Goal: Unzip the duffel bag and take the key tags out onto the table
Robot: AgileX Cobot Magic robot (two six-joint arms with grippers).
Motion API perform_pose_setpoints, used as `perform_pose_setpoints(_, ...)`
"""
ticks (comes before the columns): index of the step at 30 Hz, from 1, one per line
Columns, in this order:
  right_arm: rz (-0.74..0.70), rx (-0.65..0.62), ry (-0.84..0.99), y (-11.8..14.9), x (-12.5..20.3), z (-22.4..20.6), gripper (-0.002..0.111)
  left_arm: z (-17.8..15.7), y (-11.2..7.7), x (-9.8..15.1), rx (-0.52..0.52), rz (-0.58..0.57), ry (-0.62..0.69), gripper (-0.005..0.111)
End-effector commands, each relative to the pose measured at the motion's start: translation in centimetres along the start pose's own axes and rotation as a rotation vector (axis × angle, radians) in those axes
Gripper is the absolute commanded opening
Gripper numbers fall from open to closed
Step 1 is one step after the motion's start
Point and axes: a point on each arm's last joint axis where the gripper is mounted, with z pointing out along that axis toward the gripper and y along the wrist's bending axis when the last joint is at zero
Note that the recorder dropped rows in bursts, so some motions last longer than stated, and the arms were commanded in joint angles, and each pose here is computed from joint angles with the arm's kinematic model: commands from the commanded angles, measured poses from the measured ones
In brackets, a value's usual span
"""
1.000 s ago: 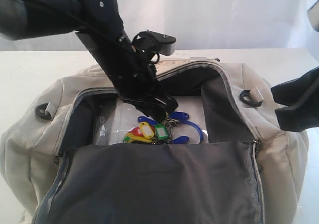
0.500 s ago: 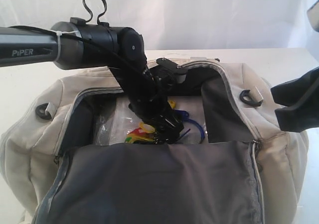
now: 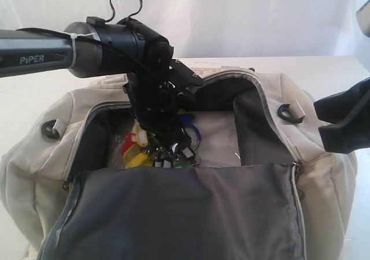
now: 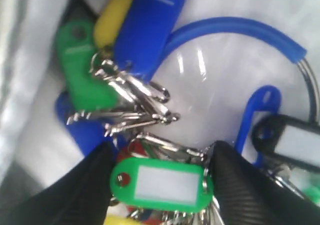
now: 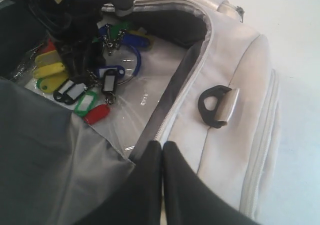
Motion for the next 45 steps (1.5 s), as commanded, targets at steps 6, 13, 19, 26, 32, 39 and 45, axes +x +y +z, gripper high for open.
perform_pose_setpoints(6,0.011,-0.004,-0.004,0.0,0.1,0.0,0.0,-5.0,1.0,-0.1,0.004,-0.073,0.007,0.062)
perform_pose_setpoints(13,0.013,-0.004,-0.004,0.0,0.1,0.0,0.0,-4.6,0.3,-1.1,0.075,-0.062,-0.071,0.062)
perform_pose_setpoints(19,0.018,-0.004,-0.004,0.0,0.1,0.0,0.0,-2.7,-1.8,-2.2,0.28,-0.286,-0.097,0.062)
perform_pose_setpoints(26,0.018,-0.004,-0.004,0.0,0.1,0.0,0.0,-0.9,-2.7,-2.6,0.367,-0.391,-0.081,0.062)
perform_pose_setpoints(32,0.018,-0.004,-0.004,0.0,0.1,0.0,0.0,2.2,-3.2,-2.5,0.371,-0.412,-0.029,0.062)
perform_pose_setpoints(39,0.018,-0.004,-0.004,0.0,0.1,0.0,0.0,2.6,-3.5,-2.5,0.382,-0.417,-0.022,0.044)
perform_pose_setpoints(45,0.018,-0.004,-0.003,0.1,0.1,0.0,0.0,2.6,-3.5,-2.5,0.382,-0.409,-0.024,0.009)
